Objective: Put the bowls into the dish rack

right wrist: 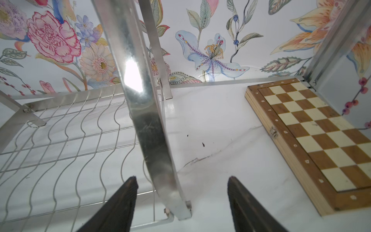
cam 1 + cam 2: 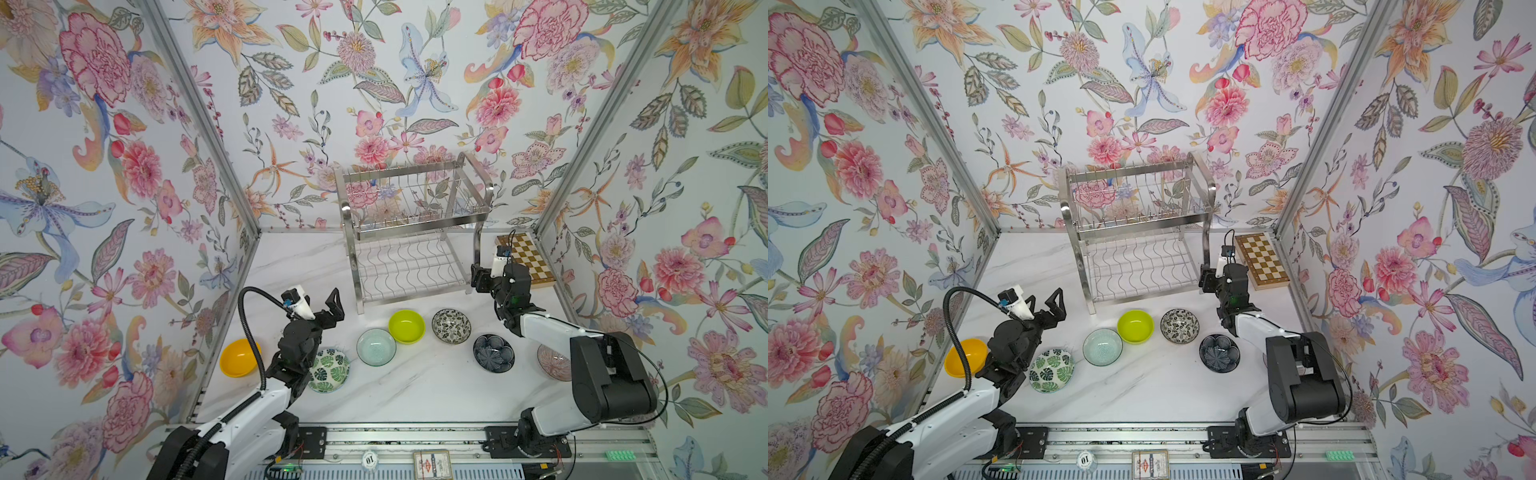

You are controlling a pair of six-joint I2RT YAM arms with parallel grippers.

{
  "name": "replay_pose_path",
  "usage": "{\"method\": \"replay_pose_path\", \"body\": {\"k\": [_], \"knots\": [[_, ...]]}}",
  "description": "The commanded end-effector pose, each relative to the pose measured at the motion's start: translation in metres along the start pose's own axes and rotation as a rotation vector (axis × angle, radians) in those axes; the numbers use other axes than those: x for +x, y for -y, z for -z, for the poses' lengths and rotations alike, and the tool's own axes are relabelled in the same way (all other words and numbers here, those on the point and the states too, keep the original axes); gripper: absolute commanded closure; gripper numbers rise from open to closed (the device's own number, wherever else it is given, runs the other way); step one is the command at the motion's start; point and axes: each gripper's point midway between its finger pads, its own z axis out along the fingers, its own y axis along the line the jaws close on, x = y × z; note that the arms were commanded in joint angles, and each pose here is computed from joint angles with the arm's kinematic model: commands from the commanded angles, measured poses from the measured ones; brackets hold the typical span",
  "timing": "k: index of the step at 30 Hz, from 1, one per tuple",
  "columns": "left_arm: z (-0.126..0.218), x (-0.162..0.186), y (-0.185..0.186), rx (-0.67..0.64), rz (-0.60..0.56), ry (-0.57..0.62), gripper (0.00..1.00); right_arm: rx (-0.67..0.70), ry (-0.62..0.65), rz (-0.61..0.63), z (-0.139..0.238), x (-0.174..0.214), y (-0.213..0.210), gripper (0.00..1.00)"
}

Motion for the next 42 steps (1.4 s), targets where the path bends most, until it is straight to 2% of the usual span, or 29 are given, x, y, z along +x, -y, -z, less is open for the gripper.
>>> {"method": "replay_pose_path", "body": {"k": [1, 6, 10, 14, 15, 20, 27, 31, 36, 42], "knots": [[0.004, 0.007, 0.001, 0.014, 0.004, -0.017, 0.01, -0.067, 0.032, 0.049, -0.016, -0.018, -0.010, 0.32], [0.004, 0.005, -0.002, -0.002, -0.010, -0.008, 0.01, -0.164, 0.073, 0.007, -0.028, -0.021, -0.017, 0.35], [0.001, 0.006, -0.001, -0.007, -0.021, -0.013, 0.01, -0.219, 0.084, -0.006, -0.038, -0.021, -0.028, 0.44], [-0.003, 0.007, 0.001, -0.004, -0.022, -0.022, 0.01, -0.238, 0.095, -0.004, -0.041, -0.021, -0.038, 0.57], [-0.003, 0.007, 0.001, -0.003, -0.021, -0.024, 0.01, -0.240, 0.105, -0.006, -0.041, -0.022, -0.040, 0.58], [-0.002, 0.007, -0.002, -0.018, -0.020, -0.018, 0.01, -0.209, 0.118, -0.008, -0.041, -0.018, -0.044, 0.79], [-0.001, 0.004, -0.002, -0.017, -0.017, -0.011, 0.01, -0.141, 0.118, -0.012, -0.034, -0.010, -0.039, 0.92], [-0.001, 0.005, -0.001, -0.015, -0.016, -0.014, 0.01, -0.138, 0.120, 0.015, -0.029, -0.007, -0.037, 0.88], [-0.003, 0.006, 0.000, -0.011, -0.009, -0.020, 0.01, -0.105, 0.096, 0.068, -0.028, -0.006, -0.030, 0.91], [-0.005, 0.011, 0.000, -0.010, -0.003, -0.036, 0.01, -0.082, 0.088, 0.053, -0.032, -0.013, -0.022, 0.93]]}}
